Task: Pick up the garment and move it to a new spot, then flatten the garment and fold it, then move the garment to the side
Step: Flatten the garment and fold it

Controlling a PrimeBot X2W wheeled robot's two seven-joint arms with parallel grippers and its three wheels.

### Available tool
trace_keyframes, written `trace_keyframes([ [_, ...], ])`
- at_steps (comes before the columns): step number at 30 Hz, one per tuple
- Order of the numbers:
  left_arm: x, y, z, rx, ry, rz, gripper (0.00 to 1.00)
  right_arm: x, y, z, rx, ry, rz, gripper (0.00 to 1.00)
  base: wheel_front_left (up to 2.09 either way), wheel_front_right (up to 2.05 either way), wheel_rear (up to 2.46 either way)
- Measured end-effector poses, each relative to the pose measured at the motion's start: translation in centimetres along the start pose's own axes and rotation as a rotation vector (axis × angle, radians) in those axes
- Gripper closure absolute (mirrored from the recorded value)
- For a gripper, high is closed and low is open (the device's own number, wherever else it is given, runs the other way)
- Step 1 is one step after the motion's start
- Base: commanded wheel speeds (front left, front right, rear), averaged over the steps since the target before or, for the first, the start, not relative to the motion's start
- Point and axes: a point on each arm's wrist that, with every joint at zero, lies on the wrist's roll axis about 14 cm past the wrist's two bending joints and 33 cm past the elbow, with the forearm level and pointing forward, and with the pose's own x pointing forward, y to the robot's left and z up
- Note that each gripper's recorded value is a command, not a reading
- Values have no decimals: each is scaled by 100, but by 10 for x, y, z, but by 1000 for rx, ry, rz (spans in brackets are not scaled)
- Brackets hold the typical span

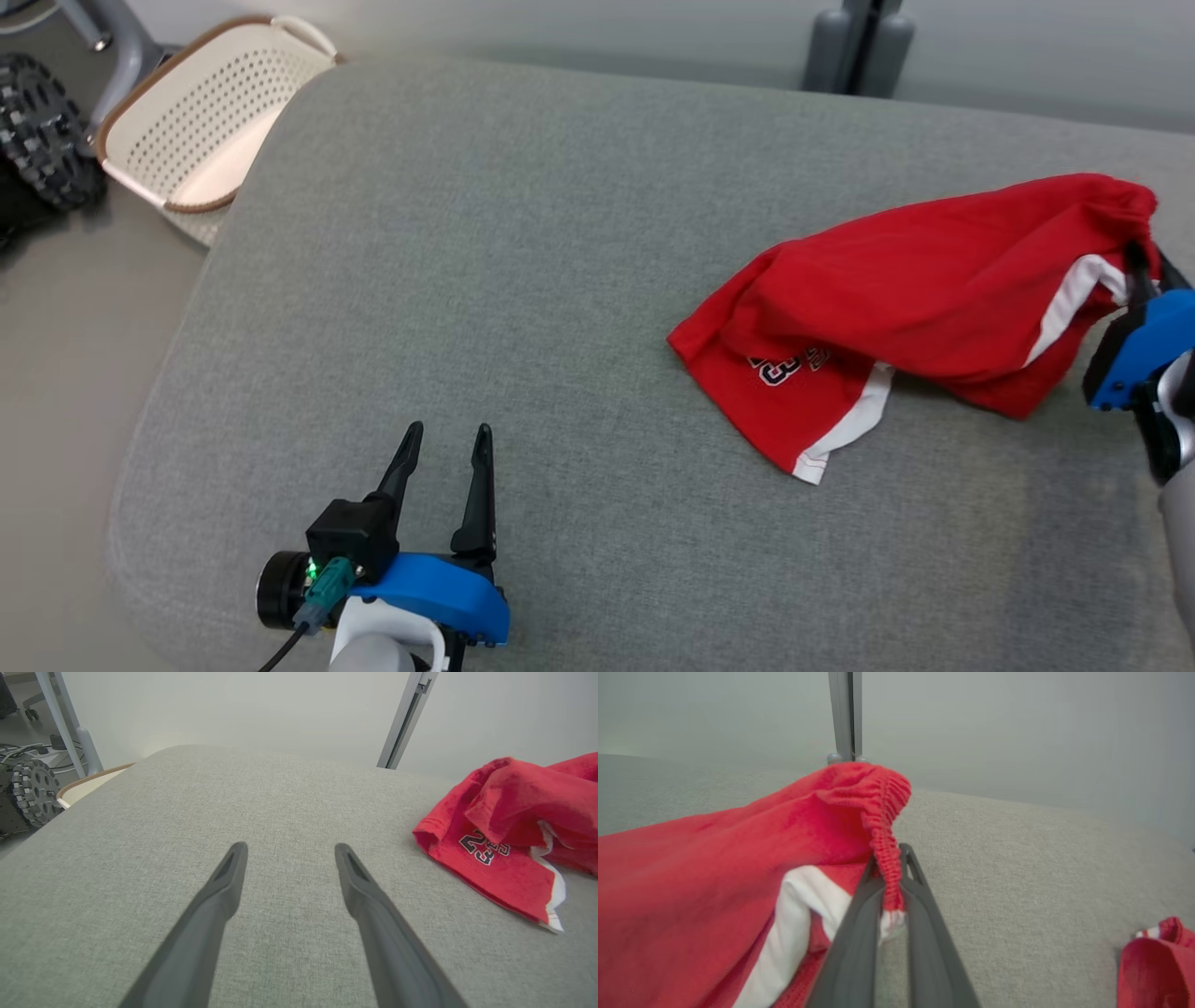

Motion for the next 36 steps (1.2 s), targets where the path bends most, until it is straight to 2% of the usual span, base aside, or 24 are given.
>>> trace_keyframes([
  [4, 1, 5, -6, 0, 21, 18, 0, 15, 2, -12, 4, 32, 0, 100, 0, 0, 0],
  [5, 2, 5, -7, 3, 25, 17, 0, 18, 0, -12, 7, 31, -5, 90, 0, 0, 0],
  [6, 3, 4, -8, 4, 25, 15, 0, 19, -2, -11, 5, 29, -10, 51, 0, 0, 0],
  [7, 3, 3, -7, 4, 24, 10, 0, 19, -4, -11, 4, 31, -13, 0, 0, 0, 0],
  [17, 2, -22, 2, 4, -11, -72, 0, -14, -6, 23, -17, -101, -10, 0, 0, 0, 0],
  [25, -7, -63, 8, 7, -34, -207, 0, -74, -18, 32, 8, -218, -29, 0, 0, 0, 0],
  [29, -11, -80, 10, 9, -44, -260, 0, -114, -24, 19, 72, -263, -59, 0, 0, 0, 0],
  [30, -11, -80, 10, 9, -44, -260, 0, -114, -24, 19, 72, -263, -59, 0, 0, 0, 0],
  [36, -16, -118, -1, 34, -1, -395, 0, -165, -29, -8, 173, -300, -137, 0, 0, 0, 0],
])
